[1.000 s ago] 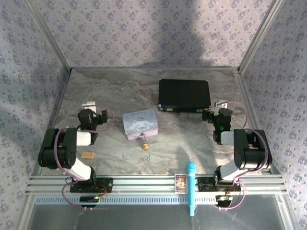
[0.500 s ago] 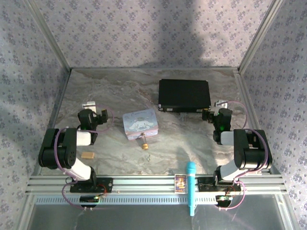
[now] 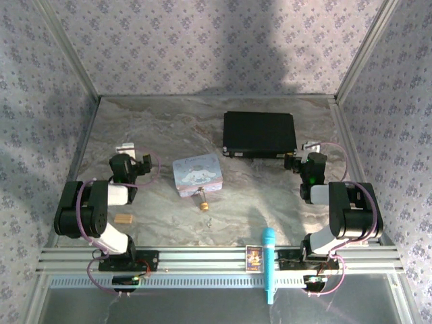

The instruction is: Unlock the padlock with the key

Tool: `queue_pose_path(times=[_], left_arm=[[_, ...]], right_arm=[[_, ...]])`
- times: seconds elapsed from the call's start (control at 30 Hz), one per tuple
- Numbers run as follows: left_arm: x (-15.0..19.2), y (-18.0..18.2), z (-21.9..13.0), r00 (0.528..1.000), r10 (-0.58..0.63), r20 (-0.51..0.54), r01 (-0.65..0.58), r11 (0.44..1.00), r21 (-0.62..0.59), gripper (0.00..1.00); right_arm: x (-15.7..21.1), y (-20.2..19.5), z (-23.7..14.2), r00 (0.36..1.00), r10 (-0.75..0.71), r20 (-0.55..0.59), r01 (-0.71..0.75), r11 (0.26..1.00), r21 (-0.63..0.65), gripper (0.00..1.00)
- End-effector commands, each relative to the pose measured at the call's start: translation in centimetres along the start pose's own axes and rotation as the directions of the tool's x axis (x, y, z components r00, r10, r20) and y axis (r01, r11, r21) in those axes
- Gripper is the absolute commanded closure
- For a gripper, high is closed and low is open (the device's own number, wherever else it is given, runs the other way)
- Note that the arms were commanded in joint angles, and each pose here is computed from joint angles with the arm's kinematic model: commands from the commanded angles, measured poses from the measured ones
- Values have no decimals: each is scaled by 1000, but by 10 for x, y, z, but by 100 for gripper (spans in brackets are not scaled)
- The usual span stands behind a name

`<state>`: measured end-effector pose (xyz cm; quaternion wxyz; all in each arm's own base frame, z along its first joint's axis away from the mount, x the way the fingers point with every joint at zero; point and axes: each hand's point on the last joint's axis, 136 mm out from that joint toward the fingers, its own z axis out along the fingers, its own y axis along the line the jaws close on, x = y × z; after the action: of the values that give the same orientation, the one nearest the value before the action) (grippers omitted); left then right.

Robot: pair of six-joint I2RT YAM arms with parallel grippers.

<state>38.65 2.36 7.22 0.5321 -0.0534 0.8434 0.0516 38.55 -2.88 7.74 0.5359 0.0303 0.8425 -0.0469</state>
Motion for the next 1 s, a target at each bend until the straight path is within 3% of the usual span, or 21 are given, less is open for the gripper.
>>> queue_pose_path(times=[0.0,0.27,0.5,0.6,0.7,0.77,0.83,0.93,0.97], left_arm=[[-20,-3,1,998,-10,61,9,1000,16,0],[-23,-2,-1,998,-11,65,10,1000,13,0],[-67,9,-41,992,-47,121,50,998,-26,0],[-69,8,-43,991,-41,127,43,999,-14,0],[-77,7,-59,983,-123,134,122,992,15,0],[-89,7,-74,959,-260,117,257,966,40,0],[-101,4,-87,912,-401,82,396,915,70,0],[-102,-5,-109,791,-611,-25,609,784,117,0],[-105,-15,-117,770,-635,-71,636,753,167,0]], right_arm=[[-7,12,2,1000,-17,16,18,998,-59,1],[-9,11,1,1000,-7,23,8,998,-63,1],[-40,5,-29,999,12,53,-9,999,-49,1],[-42,2,-35,996,24,83,-20,999,-45,1],[-65,10,-54,989,117,93,-103,985,-140,1],[-80,18,-68,976,212,43,-200,960,-198,1],[-79,11,-77,928,367,-63,-372,919,-131,1],[-86,42,-93,905,385,-182,-424,854,-302,1],[-86,55,-100,893,391,-225,-448,821,-353,1]])
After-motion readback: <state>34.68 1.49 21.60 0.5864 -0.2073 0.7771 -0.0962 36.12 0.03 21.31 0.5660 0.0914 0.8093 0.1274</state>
